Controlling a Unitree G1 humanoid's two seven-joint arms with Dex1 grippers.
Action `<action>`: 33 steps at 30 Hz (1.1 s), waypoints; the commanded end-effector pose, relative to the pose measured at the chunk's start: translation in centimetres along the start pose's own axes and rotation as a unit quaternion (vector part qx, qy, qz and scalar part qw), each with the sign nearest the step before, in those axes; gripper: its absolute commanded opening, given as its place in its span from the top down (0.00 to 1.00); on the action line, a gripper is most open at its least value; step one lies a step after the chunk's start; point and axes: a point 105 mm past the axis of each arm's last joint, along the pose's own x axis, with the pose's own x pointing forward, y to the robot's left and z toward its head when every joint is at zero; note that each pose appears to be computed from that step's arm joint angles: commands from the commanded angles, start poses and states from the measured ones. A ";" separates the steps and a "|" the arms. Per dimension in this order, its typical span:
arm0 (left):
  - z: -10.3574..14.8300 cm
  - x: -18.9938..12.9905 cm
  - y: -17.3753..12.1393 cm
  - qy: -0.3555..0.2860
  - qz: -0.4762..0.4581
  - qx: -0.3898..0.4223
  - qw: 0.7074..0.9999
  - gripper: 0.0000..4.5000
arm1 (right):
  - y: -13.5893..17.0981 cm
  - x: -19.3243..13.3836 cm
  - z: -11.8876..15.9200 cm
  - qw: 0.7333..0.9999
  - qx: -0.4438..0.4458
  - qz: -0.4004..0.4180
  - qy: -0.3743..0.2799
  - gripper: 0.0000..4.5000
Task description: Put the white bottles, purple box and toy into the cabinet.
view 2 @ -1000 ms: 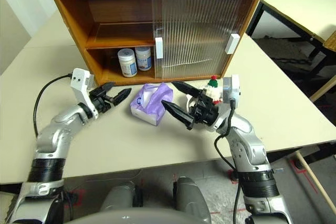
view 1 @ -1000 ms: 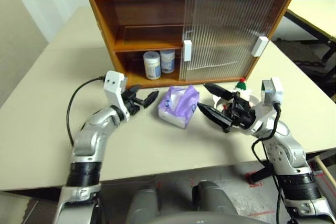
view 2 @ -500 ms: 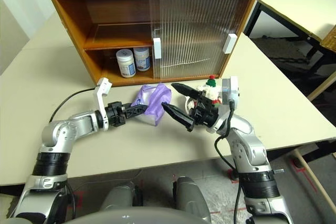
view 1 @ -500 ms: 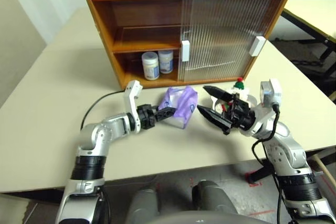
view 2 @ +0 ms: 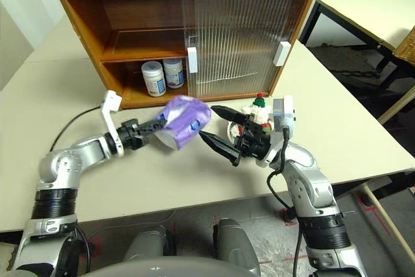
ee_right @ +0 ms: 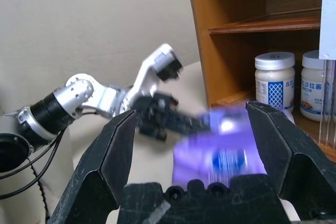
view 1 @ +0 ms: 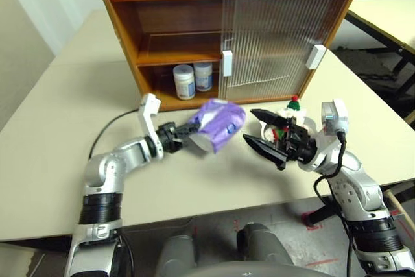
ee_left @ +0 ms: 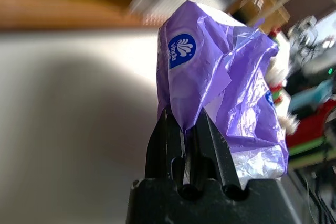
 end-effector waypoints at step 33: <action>16.3 5.4 -2.6 -0.309 0.121 -0.037 0.943 1.00 | -1.1 1.6 0.9 0.994 -0.080 -0.020 -0.069 0.00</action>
